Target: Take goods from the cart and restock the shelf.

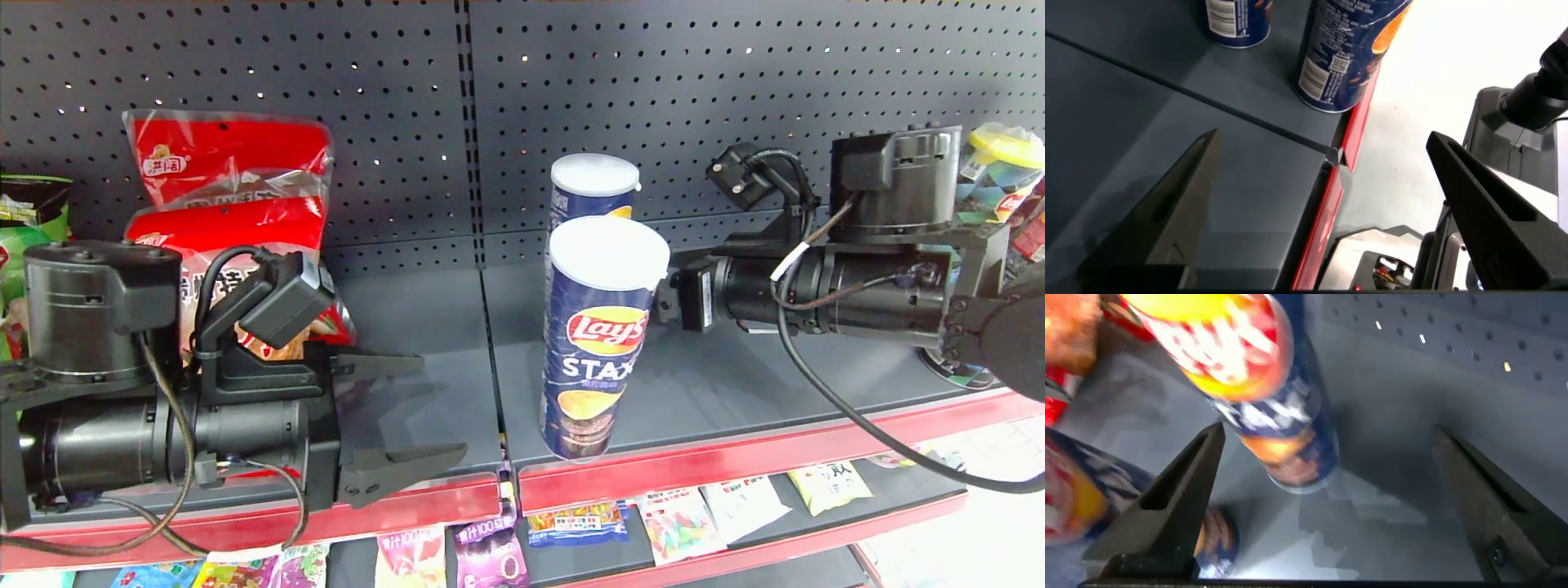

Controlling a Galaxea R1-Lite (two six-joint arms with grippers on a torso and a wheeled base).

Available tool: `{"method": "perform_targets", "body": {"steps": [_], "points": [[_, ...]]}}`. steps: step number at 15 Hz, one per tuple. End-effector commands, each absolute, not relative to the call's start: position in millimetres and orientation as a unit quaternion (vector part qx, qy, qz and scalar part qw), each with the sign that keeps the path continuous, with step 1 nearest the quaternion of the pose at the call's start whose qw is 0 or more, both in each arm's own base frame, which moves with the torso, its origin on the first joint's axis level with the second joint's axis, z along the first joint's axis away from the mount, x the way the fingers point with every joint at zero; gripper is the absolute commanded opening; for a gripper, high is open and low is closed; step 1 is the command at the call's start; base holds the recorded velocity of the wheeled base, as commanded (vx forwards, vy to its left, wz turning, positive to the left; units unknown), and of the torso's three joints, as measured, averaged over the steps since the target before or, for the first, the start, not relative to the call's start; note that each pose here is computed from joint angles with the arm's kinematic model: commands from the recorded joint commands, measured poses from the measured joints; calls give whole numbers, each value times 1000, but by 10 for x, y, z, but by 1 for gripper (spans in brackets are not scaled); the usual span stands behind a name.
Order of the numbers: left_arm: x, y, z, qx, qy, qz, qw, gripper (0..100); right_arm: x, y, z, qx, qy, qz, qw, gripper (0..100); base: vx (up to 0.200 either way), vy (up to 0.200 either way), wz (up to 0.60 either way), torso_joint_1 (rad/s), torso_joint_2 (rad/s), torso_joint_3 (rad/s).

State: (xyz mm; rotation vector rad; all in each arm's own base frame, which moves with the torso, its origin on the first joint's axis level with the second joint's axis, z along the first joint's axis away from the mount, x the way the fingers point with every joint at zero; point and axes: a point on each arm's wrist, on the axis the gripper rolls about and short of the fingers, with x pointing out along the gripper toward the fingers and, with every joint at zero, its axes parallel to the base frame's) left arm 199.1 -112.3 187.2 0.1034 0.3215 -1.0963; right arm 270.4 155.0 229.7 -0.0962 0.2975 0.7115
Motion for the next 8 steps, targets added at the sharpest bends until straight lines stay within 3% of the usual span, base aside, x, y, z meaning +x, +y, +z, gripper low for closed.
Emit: {"method": "perform_targets", "body": {"steps": [1, 8], "points": [[2029, -1139, 1866, 50, 154, -514, 842, 100, 2567, 1429, 2289, -46, 149, 341, 927, 100, 0, 0, 0, 0, 0, 0], [2331, -1373, 1745, 65, 183, -481, 855, 100, 1911, 1009, 2215, -44, 149, 328, 932, 100, 0, 0, 0, 0, 0, 0]]}}
